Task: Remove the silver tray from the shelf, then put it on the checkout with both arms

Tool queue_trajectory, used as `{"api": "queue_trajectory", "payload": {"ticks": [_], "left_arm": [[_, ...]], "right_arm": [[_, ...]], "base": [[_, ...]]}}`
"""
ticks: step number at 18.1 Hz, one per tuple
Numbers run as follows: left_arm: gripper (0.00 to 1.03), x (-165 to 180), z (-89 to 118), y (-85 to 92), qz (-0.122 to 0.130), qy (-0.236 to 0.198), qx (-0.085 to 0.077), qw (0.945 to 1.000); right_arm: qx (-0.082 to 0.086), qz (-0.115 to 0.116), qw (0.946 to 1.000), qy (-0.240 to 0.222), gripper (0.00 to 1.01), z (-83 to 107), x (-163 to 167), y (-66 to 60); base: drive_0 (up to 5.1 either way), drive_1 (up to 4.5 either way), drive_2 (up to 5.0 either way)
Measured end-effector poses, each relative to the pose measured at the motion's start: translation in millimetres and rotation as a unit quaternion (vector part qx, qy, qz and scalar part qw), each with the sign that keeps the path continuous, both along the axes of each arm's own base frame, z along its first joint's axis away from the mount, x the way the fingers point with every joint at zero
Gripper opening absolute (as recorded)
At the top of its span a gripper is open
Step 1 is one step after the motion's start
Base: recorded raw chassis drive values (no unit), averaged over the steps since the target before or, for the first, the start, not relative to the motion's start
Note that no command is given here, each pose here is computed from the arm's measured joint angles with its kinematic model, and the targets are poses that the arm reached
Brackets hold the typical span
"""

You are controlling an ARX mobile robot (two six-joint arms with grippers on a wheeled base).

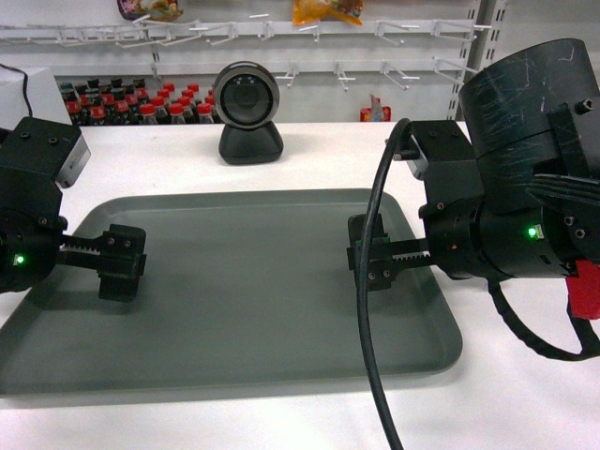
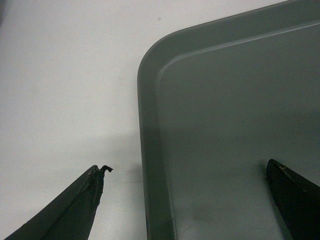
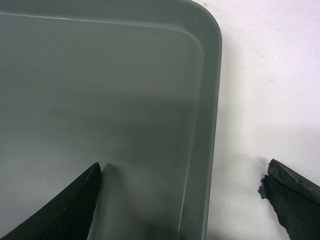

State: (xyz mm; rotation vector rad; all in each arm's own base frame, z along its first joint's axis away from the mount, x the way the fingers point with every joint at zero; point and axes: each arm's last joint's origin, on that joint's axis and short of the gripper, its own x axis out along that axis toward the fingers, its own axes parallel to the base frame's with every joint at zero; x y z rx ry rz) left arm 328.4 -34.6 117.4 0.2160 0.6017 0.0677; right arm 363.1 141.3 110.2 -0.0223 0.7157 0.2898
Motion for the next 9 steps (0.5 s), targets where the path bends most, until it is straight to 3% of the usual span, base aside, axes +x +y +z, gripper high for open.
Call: {"api": "queue_trajectory", "payload": {"ticks": [2, 4, 5, 7, 9], "left_arm": [[0.98, 0.0, 3.6, -0.3, 0.0, -0.007, -0.007, 0.9999], [0.98, 0.4, 21.6, 1.2, 0.006, -0.049, -0.03, 0.9983], [0.98, -0.7, 41.0, 3.7, 0.01, -0.094, -0.058, 0.9938], [0.98, -4.9, 59.5, 8.6, 0.026, -0.129, -0.082, 0.9879], [0.98, -12.9, 72.7, 15.1, 0.037, -0.152, -0.119, 0.9806]], "right_arm": [[0.005, -0.001, 1.0, -0.002, 0.98, 1.0, 0.2, 0.0], [0.01, -0.007, 0.9999, -0.006, 0.98, 3.6, 0.2, -3.6], [0.02, -0.009, 0.9997, -0.008, 0.98, 6.3, -1.9, -6.5], [0.039, -0.019, 0.9988, -0.023, 0.98, 15.7, -3.7, -12.8], [0.054, -0.036, 0.9963, -0.056, 0.98, 33.0, -5.0, -21.9]], "base": [[0.0, 0.0, 0.0], [0.0, 0.0, 0.0], [0.0, 0.0, 0.0], [0.0, 0.0, 0.0], [0.0, 0.0, 0.0]]}}
